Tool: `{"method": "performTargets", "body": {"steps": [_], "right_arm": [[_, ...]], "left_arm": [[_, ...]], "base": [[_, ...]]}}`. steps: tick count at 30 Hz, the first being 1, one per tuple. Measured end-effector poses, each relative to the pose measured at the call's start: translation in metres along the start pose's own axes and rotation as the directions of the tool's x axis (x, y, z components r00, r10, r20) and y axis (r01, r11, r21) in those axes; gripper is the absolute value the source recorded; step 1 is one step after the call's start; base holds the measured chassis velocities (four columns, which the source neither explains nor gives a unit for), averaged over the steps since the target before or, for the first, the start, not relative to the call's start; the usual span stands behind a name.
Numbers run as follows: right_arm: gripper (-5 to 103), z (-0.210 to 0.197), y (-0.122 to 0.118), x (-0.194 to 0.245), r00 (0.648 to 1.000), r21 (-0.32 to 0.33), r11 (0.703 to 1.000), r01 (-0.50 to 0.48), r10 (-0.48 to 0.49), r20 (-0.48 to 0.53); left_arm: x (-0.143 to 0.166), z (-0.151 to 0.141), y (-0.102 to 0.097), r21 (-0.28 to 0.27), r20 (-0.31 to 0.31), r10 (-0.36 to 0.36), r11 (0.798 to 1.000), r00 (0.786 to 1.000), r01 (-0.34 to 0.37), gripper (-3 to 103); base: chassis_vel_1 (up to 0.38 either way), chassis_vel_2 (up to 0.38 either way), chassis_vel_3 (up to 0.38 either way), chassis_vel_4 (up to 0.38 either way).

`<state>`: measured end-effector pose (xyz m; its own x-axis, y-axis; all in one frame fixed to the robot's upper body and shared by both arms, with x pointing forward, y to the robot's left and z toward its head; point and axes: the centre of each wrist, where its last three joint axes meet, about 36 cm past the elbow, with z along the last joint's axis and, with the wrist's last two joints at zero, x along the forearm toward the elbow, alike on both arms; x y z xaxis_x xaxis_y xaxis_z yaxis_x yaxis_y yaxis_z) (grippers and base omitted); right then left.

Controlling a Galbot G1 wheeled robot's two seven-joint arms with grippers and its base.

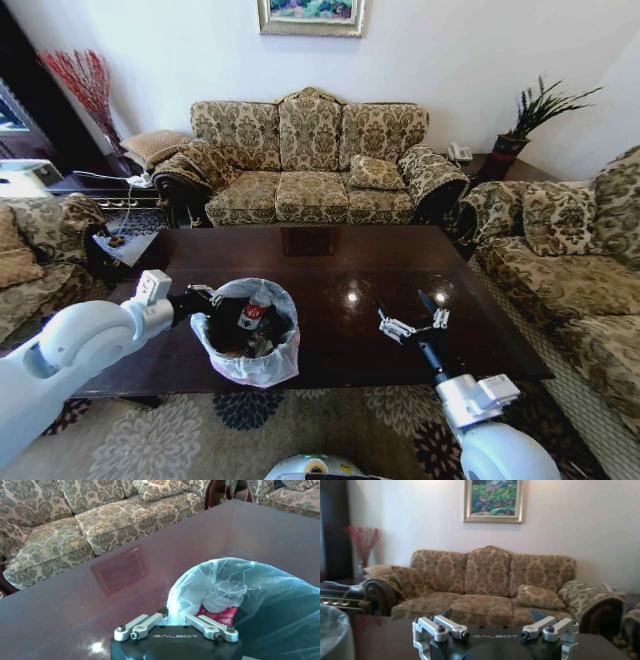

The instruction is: Move to the front of the table and place the trash on the table into the trash bin.

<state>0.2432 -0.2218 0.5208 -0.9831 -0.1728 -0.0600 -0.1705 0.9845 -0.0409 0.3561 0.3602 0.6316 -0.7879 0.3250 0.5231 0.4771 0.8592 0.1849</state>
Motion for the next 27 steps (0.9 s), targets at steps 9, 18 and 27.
{"method": "performTargets", "body": {"steps": [9,18,27], "right_arm": [[100,0.010,0.006,-0.001,0.999,-0.013,1.000,0.010,-0.009,0.051],[100,0.000,0.000,-0.009,0.993,-0.032,0.994,0.108,-0.106,0.043],[100,0.010,0.001,-0.008,0.995,-0.026,0.995,0.099,-0.098,0.033]], "left_arm": [[0.000,0.000,0.000,0.000,0.000,0.000,1.000,1.000,0.000,2],[0.000,0.000,0.000,0.000,0.000,0.000,1.000,1.000,0.000,2],[0.000,0.000,0.000,0.000,0.000,0.000,1.000,1.000,0.000,2]], "base": [[0.000,0.000,0.000,0.000],[0.000,0.000,0.000,0.000],[0.000,0.000,0.000,0.000]]}}
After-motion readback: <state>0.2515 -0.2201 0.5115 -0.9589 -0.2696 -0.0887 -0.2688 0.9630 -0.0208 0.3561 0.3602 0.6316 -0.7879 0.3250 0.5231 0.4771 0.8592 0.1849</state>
